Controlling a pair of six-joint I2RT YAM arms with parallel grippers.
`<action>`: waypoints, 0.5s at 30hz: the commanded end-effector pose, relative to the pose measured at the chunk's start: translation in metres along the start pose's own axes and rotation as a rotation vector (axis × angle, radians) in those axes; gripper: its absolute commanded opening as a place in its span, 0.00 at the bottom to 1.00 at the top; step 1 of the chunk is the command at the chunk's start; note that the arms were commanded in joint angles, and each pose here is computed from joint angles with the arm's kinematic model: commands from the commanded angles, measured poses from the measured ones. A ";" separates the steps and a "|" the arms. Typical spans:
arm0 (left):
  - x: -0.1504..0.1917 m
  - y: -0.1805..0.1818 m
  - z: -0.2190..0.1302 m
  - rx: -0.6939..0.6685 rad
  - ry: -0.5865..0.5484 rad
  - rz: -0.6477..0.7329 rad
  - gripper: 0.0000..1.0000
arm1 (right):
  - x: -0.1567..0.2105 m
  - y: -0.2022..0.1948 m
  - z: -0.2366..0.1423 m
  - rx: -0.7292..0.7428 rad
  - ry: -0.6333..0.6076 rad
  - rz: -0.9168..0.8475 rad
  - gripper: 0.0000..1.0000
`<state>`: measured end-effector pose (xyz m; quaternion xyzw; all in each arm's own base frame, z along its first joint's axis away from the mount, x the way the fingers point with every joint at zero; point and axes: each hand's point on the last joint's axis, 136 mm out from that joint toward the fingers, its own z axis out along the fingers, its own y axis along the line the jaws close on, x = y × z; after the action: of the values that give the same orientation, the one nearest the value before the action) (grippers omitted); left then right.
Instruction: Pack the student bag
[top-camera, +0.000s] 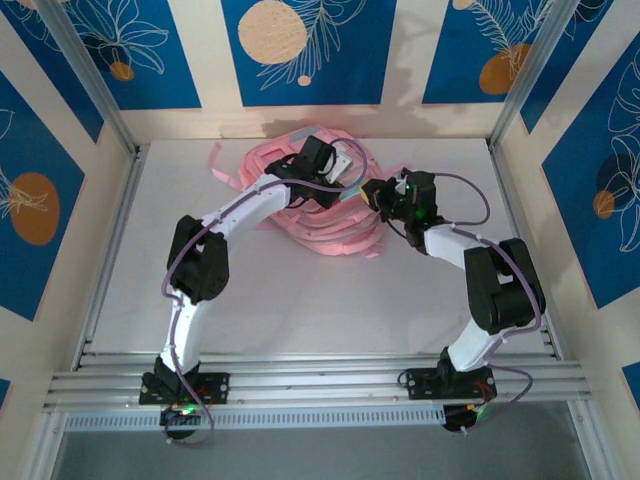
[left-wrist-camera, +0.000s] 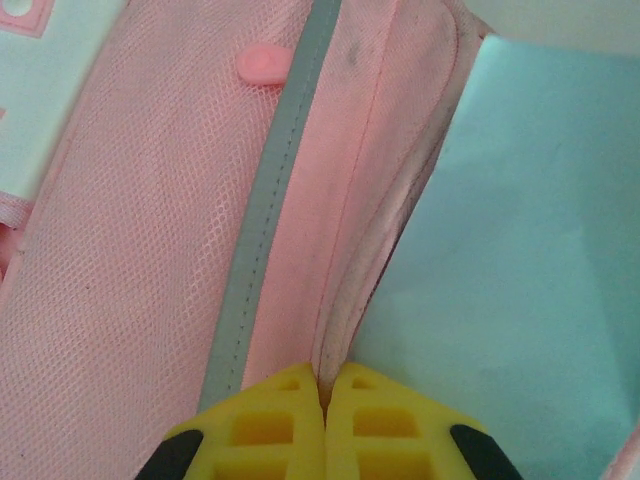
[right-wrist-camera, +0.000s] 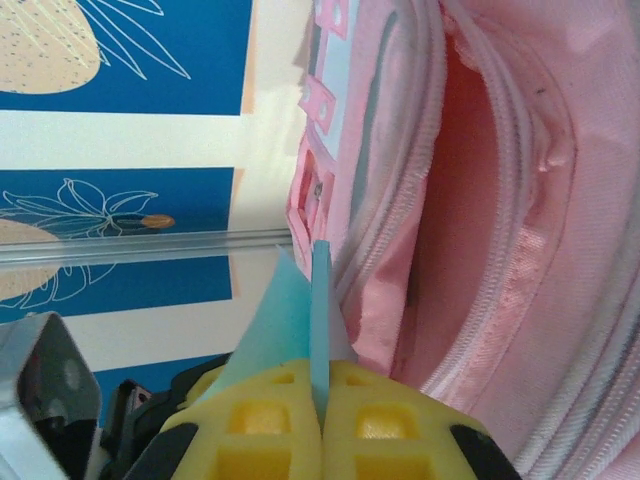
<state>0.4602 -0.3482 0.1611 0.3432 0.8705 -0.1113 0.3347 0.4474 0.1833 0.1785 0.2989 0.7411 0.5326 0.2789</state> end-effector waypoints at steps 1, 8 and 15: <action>-0.015 0.029 -0.016 -0.060 -0.050 -0.042 0.00 | -0.001 0.015 0.004 -0.002 -0.002 -0.029 0.00; -0.011 0.031 -0.014 -0.058 -0.046 -0.062 0.00 | 0.007 -0.024 0.024 0.027 0.029 0.090 0.00; -0.011 0.033 -0.014 -0.058 -0.048 -0.065 0.00 | 0.013 -0.040 0.022 0.093 -0.011 0.103 0.00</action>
<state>0.4682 -0.3349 0.1598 0.3237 0.8793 -0.1096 0.3317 0.4537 0.2001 0.1475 0.3262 0.7415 0.5335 0.2432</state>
